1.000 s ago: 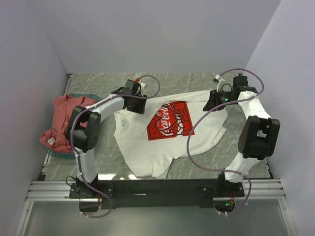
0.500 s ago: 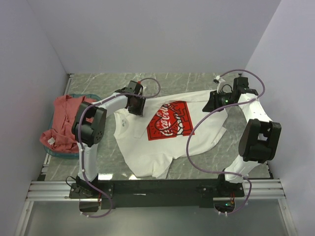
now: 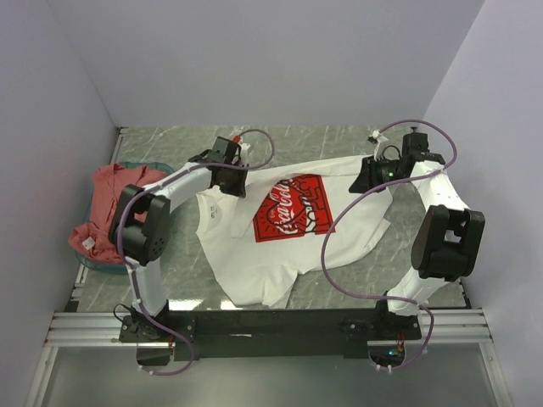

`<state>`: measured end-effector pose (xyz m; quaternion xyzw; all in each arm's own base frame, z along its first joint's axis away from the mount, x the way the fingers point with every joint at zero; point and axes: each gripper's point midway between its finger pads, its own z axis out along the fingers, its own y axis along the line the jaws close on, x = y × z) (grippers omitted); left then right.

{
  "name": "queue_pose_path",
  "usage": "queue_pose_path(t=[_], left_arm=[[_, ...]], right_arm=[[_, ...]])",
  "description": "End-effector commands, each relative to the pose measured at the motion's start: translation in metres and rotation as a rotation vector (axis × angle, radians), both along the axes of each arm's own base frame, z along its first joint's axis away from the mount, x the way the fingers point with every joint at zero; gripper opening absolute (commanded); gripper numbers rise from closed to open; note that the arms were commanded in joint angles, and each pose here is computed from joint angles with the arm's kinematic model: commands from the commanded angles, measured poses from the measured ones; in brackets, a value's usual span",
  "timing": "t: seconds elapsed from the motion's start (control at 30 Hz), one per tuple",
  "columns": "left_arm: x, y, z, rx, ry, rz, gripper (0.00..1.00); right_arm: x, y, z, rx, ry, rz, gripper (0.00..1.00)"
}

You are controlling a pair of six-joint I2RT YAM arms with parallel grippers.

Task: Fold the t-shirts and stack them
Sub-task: Fold the tshirt

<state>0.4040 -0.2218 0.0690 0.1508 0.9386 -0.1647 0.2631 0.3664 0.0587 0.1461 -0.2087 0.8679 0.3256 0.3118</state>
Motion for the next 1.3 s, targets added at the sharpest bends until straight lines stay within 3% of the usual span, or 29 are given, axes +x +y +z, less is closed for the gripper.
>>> queue_pose_path(t=[0.0, 0.17, 0.23, 0.27, 0.4, 0.57, 0.67, 0.73, 0.77, 0.83, 0.87, 1.03, 1.17, 1.27], left_arm=[[-0.013, -0.016, 0.035, -0.107, -0.059, -0.084, 0.01], [-0.047, -0.038, 0.040, -0.219, 0.001, -0.196, 0.03], [-0.060, -0.048, 0.035, -0.250, 0.039, -0.233, 0.10], [-0.068, -0.053, 0.030, -0.272, 0.071, -0.261, 0.21], [-0.098, -0.074, 0.022, -0.314, 0.169, -0.363, 0.34], [-0.108, -0.081, 0.048, -0.312, 0.100, -0.405, 0.37], [-0.085, -0.058, 0.083, -0.234, -0.119, -0.274, 0.39], [-0.063, -0.030, 0.098, -0.160, -0.253, -0.100, 0.49], [-0.059, -0.014, 0.112, -0.158, -0.326, -0.017, 0.62], [-0.044, 0.026, 0.124, -0.185, -0.360, 0.201, 0.73], [-0.043, 0.039, 0.113, -0.203, -0.328, 0.258, 0.74], [-0.020, 0.109, 0.077, -0.319, -0.191, 0.587, 0.69], [0.010, 0.126, 0.063, -0.366, -0.142, 0.725, 0.58], [0.035, 0.129, 0.052, -0.359, -0.126, 0.777, 0.56]], right_arm=[[0.004, -0.002, 0.012, -0.005, -0.062, 0.004, 0.41], [0.005, -0.004, 0.011, -0.007, -0.061, -0.002, 0.41], [0.005, -0.004, 0.011, -0.006, -0.060, -0.004, 0.41], [0.006, -0.005, 0.011, -0.009, -0.061, -0.005, 0.41], [0.007, -0.009, 0.010, -0.015, -0.058, -0.016, 0.41], [0.008, -0.012, 0.007, -0.020, -0.051, -0.024, 0.41], [0.009, -0.014, 0.005, -0.034, -0.052, -0.030, 0.41], [0.012, -0.017, 0.004, -0.041, -0.055, -0.039, 0.41], [0.014, -0.019, 0.004, -0.049, -0.058, -0.048, 0.41], [0.021, -0.024, 0.005, -0.062, -0.066, -0.071, 0.41], [0.024, -0.028, 0.004, -0.078, -0.069, -0.084, 0.41], [0.041, -0.041, 0.006, -0.103, -0.077, -0.127, 0.42], [0.045, -0.043, 0.000, -0.095, -0.063, -0.135, 0.42], [0.045, -0.044, -0.007, -0.099, -0.049, -0.139, 0.42]])
